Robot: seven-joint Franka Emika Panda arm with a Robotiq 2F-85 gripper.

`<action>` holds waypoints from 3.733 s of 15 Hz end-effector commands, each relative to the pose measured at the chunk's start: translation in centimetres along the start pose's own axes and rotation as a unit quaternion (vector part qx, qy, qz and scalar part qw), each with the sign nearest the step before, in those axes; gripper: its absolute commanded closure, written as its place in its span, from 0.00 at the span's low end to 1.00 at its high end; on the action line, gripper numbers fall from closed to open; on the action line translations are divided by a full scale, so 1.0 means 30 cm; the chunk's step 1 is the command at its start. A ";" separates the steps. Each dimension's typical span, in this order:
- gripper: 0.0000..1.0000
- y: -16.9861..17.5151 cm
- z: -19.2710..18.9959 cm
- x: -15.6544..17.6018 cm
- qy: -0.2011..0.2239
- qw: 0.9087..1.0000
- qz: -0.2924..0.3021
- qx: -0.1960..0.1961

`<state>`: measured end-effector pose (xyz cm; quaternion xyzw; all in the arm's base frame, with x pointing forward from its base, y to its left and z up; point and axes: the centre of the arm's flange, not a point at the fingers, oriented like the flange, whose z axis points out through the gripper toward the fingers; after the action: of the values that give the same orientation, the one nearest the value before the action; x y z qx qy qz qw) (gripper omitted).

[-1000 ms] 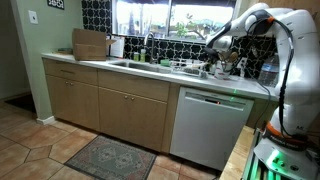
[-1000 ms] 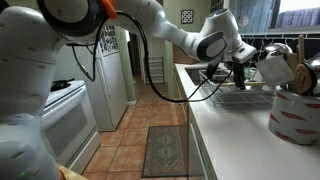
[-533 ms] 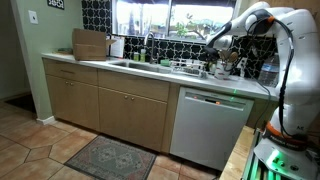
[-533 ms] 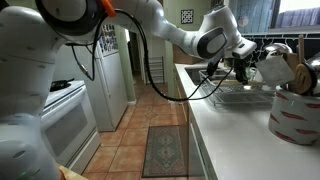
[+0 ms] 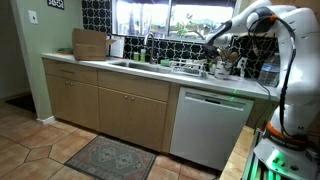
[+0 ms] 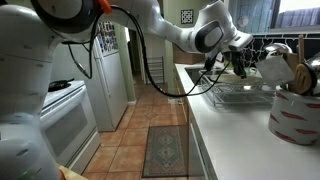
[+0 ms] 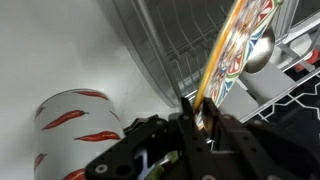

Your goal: Put the floral plate on the counter

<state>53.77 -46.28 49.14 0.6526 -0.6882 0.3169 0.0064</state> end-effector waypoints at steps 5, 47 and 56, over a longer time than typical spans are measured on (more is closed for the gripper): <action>0.96 -0.028 -0.121 -0.034 0.007 1.000 -0.014 -0.003; 0.39 0.042 0.103 0.090 -0.051 0.999 0.000 0.020; 0.80 0.024 0.062 0.119 -0.046 0.998 0.005 0.035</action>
<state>52.53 -50.46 48.79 0.6640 -0.6825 0.3038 -0.0318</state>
